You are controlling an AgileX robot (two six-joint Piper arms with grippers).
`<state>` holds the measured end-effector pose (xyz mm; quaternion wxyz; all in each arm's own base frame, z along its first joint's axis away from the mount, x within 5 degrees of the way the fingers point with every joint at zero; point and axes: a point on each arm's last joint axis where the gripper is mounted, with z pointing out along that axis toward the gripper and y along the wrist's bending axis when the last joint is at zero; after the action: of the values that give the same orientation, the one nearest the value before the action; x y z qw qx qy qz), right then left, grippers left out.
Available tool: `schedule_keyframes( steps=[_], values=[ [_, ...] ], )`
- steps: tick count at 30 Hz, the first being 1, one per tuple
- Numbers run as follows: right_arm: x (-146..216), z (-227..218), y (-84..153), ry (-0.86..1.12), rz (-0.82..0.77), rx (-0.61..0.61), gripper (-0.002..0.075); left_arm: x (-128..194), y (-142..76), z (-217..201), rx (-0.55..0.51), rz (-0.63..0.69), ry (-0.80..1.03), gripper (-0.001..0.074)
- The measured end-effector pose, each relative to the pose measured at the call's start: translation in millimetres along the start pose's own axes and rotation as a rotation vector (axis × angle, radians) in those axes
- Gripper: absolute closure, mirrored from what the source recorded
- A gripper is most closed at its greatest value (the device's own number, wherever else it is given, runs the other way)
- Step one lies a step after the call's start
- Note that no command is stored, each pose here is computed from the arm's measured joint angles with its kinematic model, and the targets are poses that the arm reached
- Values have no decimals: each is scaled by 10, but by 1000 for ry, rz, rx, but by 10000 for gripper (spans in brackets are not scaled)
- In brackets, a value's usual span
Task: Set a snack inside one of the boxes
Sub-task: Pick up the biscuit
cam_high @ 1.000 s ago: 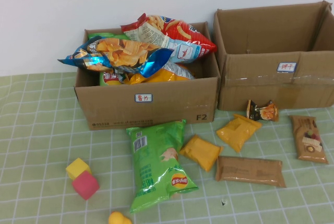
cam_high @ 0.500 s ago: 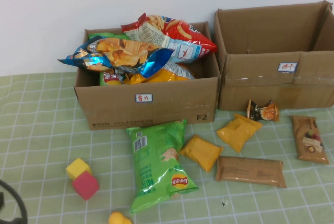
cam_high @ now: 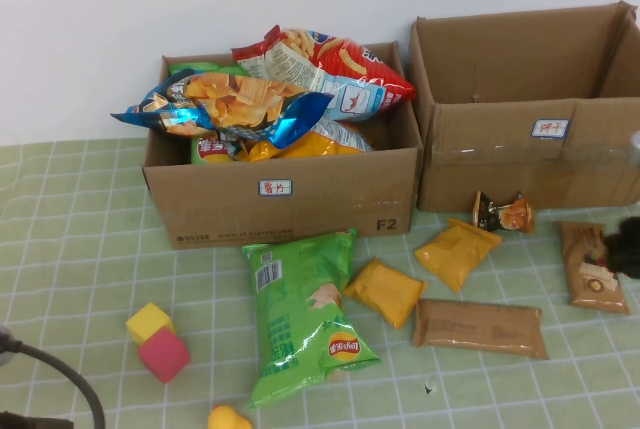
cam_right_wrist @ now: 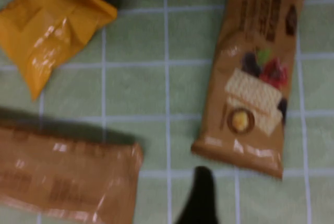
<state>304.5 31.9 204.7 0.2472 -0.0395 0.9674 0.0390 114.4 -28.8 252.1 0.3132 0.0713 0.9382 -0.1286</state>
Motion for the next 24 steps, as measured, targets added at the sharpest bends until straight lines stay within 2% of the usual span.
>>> schedule_keyframes(
  steps=[1,3,6,13,24],
  values=[
    [-62,77,-5,8,-1,2,181,-4,-1,-3,0,9,-2,737],
    [-142,246,-9,33,9,5,127,-4,5,-3,-7,27,-2,737],
    [-239,473,-6,48,25,5,95,-13,13,-3,-16,35,-11,737],
    [-351,966,-8,71,-31,28,83,19,58,68,-45,37,-49,737],
    [-339,1298,-29,163,-18,36,83,74,80,121,-55,56,-45,737]
  ],
)
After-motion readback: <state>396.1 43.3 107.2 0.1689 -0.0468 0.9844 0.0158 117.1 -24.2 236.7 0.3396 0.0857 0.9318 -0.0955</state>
